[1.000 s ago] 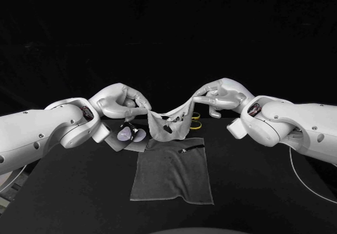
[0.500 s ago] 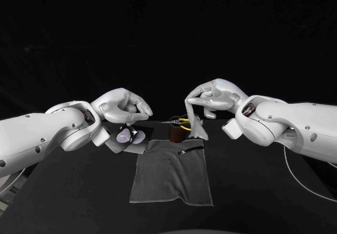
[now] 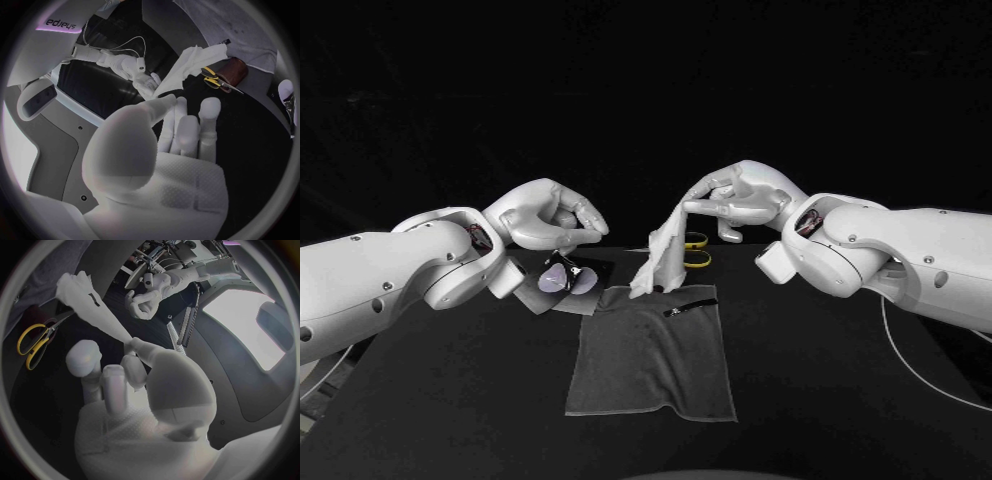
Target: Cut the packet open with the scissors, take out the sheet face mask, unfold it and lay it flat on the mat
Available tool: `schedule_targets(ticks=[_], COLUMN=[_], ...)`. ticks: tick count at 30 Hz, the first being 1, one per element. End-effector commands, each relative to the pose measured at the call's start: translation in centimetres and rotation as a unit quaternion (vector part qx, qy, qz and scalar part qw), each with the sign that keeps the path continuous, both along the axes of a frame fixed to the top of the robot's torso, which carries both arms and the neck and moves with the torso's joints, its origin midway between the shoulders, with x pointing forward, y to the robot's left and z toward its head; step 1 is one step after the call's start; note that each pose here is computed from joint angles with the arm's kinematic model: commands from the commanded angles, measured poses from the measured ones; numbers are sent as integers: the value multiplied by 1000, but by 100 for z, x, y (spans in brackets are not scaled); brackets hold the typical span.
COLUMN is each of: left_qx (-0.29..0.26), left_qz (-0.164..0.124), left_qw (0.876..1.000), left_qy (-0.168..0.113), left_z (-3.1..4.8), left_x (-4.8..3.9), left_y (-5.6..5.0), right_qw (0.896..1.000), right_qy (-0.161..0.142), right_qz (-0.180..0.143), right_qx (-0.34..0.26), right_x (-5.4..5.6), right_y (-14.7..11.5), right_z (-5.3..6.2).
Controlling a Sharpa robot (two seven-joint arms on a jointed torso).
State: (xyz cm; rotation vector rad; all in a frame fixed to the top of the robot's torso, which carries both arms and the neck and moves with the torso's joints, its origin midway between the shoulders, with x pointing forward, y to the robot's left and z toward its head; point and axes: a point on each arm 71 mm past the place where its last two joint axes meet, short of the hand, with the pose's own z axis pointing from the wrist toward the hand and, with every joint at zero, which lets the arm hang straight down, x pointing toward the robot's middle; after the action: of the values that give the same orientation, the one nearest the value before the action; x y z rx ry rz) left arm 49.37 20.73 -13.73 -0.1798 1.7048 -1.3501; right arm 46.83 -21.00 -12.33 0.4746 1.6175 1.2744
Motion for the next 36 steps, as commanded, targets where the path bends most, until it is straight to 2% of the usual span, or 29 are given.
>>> schedule_targets(ticks=[1,6,9,10,12,19,24,27,31,36], left_qx=[-20,-33,-37,-39,-42,-46,-48,-49,-48,-47], left_qz=[26,53,68,75,84,103,115,121,128,134], left_qw=[999,997,994,993,991,986,982,981,978,976], left_qy=[20,54,72,81,92,122,139,146,154,164], left_z=[-95,-344,-523,-615,-726,-1013,-1163,-1226,-1293,-1355], left_x=[-5,-49,-97,-125,-161,-274,-349,-377,-401,-408], left_y=[-3,-2,-9,-18,-38,-147,-188,-191,-203,-274], right_qw=[1000,1000,1000,1000,999,999,999,999,999,999], right_qy=[-3,-10,-14,-16,-17,-19,-19,-18,-18,-17], right_qz=[1,-10,-15,-16,-17,-16,-7,0,7,5], right_qx=[-3,10,18,21,24,27,29,32,34,34], right_x=[-6,1,4,2,0,1,7,8,27,62], right_y=[17,48,70,81,89,115,193,261,324,331], right_z=[13,43,64,74,85,103,105,106,102,94])
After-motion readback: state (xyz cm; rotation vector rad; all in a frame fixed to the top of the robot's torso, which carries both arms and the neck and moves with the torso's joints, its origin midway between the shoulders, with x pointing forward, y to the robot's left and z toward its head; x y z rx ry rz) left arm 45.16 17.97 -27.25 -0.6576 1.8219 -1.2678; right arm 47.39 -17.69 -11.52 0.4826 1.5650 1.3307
